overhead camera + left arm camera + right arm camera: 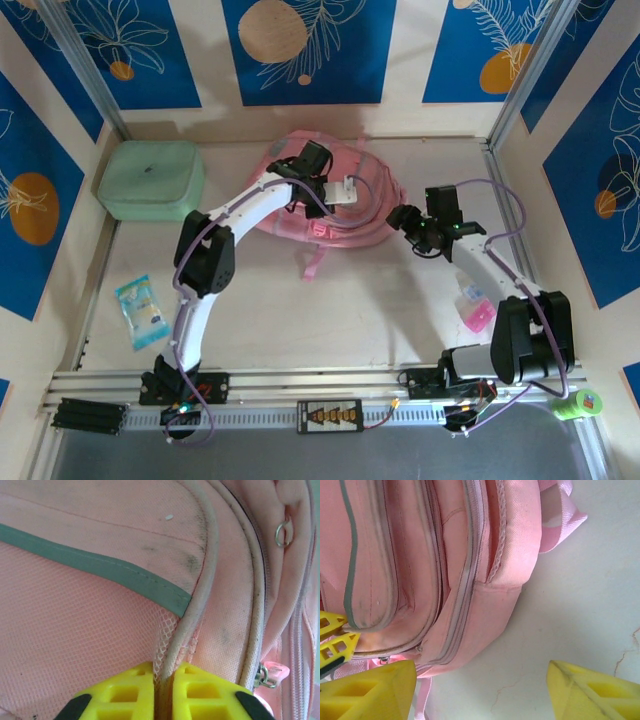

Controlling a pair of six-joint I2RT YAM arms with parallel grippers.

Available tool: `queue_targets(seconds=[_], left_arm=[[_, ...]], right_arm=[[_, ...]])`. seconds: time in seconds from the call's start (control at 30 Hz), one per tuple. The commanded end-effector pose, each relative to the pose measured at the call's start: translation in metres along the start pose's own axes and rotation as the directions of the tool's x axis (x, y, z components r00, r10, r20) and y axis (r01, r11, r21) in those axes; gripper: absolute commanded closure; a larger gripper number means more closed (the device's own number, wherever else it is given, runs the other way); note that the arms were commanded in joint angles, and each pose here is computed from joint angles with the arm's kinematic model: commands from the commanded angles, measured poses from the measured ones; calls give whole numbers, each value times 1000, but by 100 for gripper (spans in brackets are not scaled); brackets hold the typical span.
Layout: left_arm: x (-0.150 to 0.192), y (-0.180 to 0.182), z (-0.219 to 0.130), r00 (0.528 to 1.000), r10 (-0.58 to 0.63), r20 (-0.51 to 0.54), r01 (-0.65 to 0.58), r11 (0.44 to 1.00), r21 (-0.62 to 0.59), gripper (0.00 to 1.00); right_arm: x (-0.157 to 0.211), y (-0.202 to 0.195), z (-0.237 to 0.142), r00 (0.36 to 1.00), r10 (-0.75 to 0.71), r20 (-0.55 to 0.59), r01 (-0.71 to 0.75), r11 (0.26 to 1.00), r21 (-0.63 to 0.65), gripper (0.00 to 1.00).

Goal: Pack the student bag

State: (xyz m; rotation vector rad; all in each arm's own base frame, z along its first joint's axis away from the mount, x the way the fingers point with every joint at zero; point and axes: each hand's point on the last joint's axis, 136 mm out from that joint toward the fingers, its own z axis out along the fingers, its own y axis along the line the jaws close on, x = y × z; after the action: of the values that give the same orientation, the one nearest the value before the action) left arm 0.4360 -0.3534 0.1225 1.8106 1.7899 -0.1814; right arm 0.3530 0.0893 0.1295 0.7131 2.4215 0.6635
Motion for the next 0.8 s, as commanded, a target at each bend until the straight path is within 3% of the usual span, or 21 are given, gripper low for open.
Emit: queue_targets(seconds=[0.0, 0.17, 0.4, 0.6, 0.77], left_arm=[[-47, 6, -48, 979, -83, 188, 83, 996, 7, 95], [-64, 12, -70, 936, -223, 273, 226, 974, 21, 100], [-76, 17, -84, 869, -367, 332, 361, 929, 83, 100], [-78, 17, -85, 842, -415, 344, 397, 909, 125, 100], [-79, 18, -83, 824, -452, 341, 422, 892, 163, 100]], right_arm=[[-2, 7, -13, 996, -87, 37, 88, 996, -24, 31], [4, 35, -19, 954, -287, 87, 295, 951, -90, 34], [39, 75, -4, 804, -583, 118, 593, 801, -84, 43], [49, 90, 26, 751, -652, 105, 659, 751, -46, 57], [49, 111, 45, 716, -684, 143, 698, 710, -97, 65]])
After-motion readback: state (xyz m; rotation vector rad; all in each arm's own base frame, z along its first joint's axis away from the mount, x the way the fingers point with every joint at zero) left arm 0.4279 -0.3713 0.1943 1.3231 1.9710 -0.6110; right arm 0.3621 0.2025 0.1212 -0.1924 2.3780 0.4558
